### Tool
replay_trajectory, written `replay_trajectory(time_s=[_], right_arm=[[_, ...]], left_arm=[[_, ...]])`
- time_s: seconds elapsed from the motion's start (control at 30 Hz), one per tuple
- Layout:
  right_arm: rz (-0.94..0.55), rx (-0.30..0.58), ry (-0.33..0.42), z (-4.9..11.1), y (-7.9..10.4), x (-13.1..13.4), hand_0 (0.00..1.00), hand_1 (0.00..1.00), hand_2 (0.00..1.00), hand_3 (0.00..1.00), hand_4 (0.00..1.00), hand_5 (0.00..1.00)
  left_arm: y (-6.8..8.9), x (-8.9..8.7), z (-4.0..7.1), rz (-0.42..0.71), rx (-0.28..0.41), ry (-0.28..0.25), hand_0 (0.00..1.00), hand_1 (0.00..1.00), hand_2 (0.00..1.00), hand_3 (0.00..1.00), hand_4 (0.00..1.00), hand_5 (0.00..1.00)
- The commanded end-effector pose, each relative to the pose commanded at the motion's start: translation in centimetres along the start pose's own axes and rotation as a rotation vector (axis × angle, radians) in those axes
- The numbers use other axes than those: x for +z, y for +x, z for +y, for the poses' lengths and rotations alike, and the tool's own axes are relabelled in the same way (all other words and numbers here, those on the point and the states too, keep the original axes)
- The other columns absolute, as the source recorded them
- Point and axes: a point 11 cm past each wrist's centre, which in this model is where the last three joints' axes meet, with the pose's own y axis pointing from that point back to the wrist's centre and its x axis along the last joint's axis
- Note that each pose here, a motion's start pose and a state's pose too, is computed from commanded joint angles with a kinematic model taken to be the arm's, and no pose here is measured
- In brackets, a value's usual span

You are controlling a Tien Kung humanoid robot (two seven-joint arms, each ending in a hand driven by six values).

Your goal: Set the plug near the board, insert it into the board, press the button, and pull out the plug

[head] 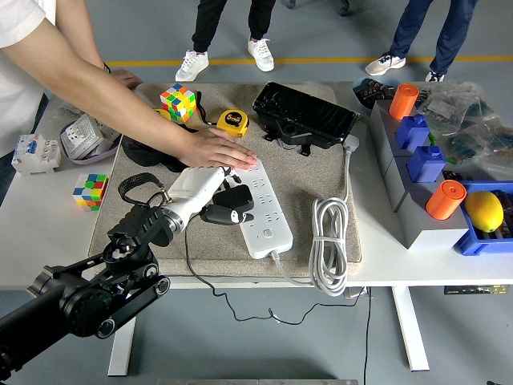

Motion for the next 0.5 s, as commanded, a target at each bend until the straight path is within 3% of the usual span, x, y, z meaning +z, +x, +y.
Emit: replay_trajectory(time_s=[0.1, 0.13, 0.3, 0.33, 0.5], right_arm=[[0.002, 0.002, 0.001, 0.01, 0.06, 0.01, 0.602, 0.589, 0.543, 0.545, 0.801, 0.241], [0.003, 0.003, 0.003, 0.01, 0.08, 0.00, 0.601, 0.589, 0.543, 0.545, 0.802, 0.238], [0.004, 0.004, 0.004, 0.01, 0.08, -0.02, 0.601, 0.589, 0.543, 0.545, 0.802, 0.238], [0.004, 0.003, 0.004, 0.01, 0.07, -0.01, 0.601, 0.588, 0.542, 0.544, 0.799, 0.237], [0.006, 0.003, 0.004, 0.01, 0.02, -0.01, 0.601, 0.588, 0.542, 0.544, 0.799, 0.237]], left_arm=[[0.02, 0.00, -0.08, -0.001, 0.004, -0.001, 0.395, 0.525, 0.531, 0.598, 0.988, 0.503], [0.02, 0.00, -0.11, -0.002, 0.007, -0.002, 0.344, 0.469, 0.472, 0.546, 0.881, 0.423], [-0.05, 0.02, -0.16, -0.008, 0.015, -0.007, 0.344, 0.469, 0.472, 0.546, 0.881, 0.423], [-0.06, 0.05, -0.17, -0.011, 0.018, -0.010, 0.297, 0.433, 0.452, 0.534, 0.816, 0.330], [-0.09, 0.07, -0.26, -0.043, 0.023, -0.018, 0.297, 0.433, 0.452, 0.534, 0.816, 0.330]])
